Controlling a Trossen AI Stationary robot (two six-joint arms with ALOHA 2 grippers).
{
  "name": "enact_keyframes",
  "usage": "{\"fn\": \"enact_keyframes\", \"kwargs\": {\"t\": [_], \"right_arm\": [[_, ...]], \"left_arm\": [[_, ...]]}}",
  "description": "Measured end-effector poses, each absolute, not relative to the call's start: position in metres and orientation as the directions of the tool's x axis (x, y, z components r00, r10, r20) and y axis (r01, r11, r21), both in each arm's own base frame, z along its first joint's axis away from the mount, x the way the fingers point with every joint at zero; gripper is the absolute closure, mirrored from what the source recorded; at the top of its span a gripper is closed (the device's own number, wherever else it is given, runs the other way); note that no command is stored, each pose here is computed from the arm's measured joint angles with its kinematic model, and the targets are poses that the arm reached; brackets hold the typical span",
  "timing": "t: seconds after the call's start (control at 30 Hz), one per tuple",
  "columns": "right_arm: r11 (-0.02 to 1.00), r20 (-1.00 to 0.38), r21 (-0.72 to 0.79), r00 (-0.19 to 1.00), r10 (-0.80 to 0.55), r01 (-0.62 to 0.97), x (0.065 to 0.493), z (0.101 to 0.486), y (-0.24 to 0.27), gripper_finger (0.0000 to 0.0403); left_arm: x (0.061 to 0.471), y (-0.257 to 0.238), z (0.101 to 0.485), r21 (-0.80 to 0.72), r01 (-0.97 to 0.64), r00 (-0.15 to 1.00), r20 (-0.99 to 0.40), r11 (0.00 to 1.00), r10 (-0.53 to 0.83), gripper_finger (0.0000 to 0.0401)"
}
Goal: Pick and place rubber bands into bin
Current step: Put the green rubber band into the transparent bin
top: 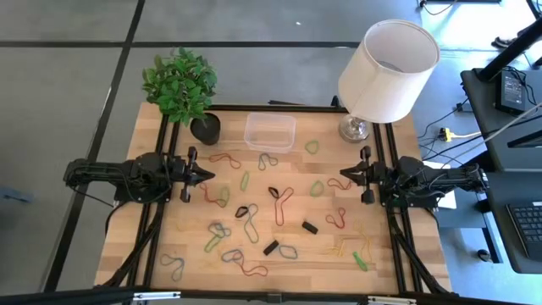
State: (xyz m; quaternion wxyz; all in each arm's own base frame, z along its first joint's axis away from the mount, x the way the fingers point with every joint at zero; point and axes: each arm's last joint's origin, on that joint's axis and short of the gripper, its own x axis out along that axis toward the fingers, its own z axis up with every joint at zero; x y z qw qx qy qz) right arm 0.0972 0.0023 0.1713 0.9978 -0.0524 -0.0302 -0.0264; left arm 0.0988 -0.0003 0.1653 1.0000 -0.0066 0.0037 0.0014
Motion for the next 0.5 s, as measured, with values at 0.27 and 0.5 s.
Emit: {"fn": "enact_keyframes", "kwargs": {"t": [0.27,0.5], "right_arm": [[0.987,0.103,-0.093,0.987,-0.121,0.13,0.097,0.175,0.0,0.0374],[0.985,0.131,-0.095,0.983,-0.131,0.144,0.093,0.215,0.0,0.0396]], "left_arm": [[0.099,0.0,0.165,-0.013,-0.003,1.0,-0.008,1.0,0.002,0.0394],[0.099,0.0,0.165,-0.013,-0.003,1.0,-0.007,1.0,0.003,0.0393]]}}
